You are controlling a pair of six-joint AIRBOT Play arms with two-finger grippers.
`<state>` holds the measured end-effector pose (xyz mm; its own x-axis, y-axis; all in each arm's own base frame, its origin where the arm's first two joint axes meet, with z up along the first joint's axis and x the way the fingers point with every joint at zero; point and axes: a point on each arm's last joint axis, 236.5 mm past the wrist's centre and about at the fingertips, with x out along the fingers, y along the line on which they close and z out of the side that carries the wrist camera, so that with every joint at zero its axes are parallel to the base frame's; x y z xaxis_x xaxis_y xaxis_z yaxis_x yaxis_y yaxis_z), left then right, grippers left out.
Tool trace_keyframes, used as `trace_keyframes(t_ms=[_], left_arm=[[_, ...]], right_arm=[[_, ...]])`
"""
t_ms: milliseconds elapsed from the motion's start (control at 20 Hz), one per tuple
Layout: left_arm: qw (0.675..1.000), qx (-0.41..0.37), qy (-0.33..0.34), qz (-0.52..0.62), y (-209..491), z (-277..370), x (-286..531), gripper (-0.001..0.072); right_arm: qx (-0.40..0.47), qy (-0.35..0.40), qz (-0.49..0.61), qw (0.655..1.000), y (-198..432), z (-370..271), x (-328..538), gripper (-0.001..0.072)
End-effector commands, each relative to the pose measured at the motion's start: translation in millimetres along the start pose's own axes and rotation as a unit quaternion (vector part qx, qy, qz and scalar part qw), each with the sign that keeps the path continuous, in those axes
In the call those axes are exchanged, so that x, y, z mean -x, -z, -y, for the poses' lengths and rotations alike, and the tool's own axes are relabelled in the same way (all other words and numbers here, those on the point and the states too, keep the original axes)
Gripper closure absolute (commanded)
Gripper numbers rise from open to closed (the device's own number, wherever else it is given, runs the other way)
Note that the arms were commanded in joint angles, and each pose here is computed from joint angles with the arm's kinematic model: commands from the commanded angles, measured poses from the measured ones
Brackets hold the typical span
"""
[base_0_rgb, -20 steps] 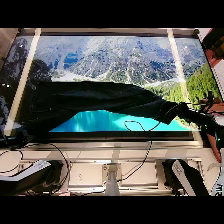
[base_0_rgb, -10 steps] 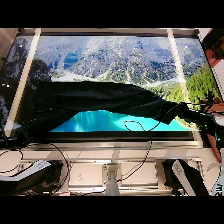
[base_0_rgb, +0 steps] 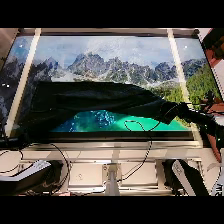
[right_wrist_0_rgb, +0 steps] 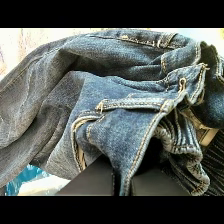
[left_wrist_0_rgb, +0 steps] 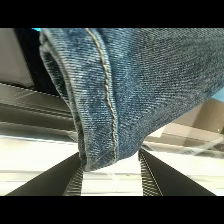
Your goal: Fold the clothes and pants, and hang the long-sleeved shirts on hangers.
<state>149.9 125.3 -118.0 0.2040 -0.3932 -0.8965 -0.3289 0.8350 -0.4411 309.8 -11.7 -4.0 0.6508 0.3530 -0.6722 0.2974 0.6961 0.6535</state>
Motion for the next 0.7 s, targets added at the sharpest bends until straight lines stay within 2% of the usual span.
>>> trace_keyframes(t_ms=[0,100,150,300,350,650], left_arm=[[1.000,-0.001,-0.022,0.015,-8.7,-5.9,-6.5,0.0135],[0.999,-0.023,-0.030,0.009,-11.5,-0.6,-16.4,0.0137],[0.999,-0.036,-0.034,0.006,-14.5,2.6,-19.4,0.0180],[0.997,-0.063,-0.042,0.004,-21.6,8.7,-23.7,0.0622],[0.997,-0.066,-0.042,0.003,-22.2,9.5,-23.7,0.0682],[0.995,-0.047,-0.073,0.052,-64.5,-1.2,10.2,0.0683]], right_arm=[[0.000,0.000,0.000,1.000,-0.2,-0.3,0.2,0.0659],[0.000,-0.001,0.000,1.000,0.1,-0.5,0.2,0.0659],[0.000,-0.001,-0.001,1.000,0.4,-0.6,0.2,0.0659],[0.000,-0.002,-0.004,1.000,1.9,-1.3,0.2,0.0659],[0.000,-0.002,-0.004,1.000,1.9,-1.3,0.2,0.0659],[-0.015,-0.021,0.014,1.000,-7.5,-10.6,1.0,0.0659]])
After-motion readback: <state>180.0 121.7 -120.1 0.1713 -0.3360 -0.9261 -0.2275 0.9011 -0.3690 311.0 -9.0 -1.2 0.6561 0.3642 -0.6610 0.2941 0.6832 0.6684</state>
